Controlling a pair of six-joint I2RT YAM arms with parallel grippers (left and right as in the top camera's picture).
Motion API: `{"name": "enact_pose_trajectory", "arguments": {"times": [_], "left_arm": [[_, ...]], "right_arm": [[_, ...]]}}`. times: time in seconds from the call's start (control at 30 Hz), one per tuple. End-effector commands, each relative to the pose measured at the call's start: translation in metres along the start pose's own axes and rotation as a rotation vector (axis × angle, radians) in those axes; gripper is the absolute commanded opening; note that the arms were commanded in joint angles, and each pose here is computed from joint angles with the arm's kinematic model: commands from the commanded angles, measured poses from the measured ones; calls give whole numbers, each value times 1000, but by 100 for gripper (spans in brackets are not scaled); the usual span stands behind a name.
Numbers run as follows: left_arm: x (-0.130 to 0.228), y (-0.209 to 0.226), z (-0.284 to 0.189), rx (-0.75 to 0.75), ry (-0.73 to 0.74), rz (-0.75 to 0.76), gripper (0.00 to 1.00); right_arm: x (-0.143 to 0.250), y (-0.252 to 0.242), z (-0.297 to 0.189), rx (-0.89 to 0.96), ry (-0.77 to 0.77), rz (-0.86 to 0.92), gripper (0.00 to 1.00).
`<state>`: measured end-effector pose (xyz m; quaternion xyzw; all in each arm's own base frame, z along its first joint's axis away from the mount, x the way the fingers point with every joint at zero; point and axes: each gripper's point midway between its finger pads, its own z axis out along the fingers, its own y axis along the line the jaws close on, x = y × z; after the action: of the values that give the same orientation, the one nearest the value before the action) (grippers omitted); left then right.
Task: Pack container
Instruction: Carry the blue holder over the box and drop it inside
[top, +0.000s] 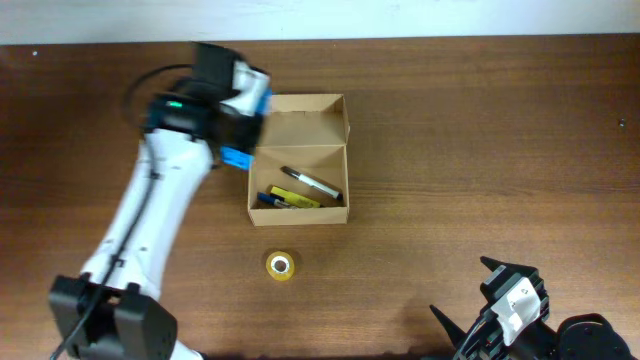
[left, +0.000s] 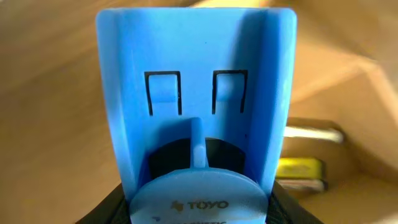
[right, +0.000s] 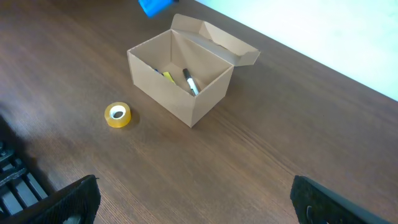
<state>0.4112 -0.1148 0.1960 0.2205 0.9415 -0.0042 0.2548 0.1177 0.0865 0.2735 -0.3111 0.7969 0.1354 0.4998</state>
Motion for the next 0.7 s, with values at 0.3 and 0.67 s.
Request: {"name": "enact_pose_trajectory", "arguments": {"times": [0.3, 0.67], "left_arm": [[19, -91, 27, 53, 141, 427, 44], [49, -98, 77, 88, 296, 484, 43]], "right_arm": [[0, -1, 0, 8, -1, 9, 99], [0, -1, 0, 8, -1, 9, 99]]}}
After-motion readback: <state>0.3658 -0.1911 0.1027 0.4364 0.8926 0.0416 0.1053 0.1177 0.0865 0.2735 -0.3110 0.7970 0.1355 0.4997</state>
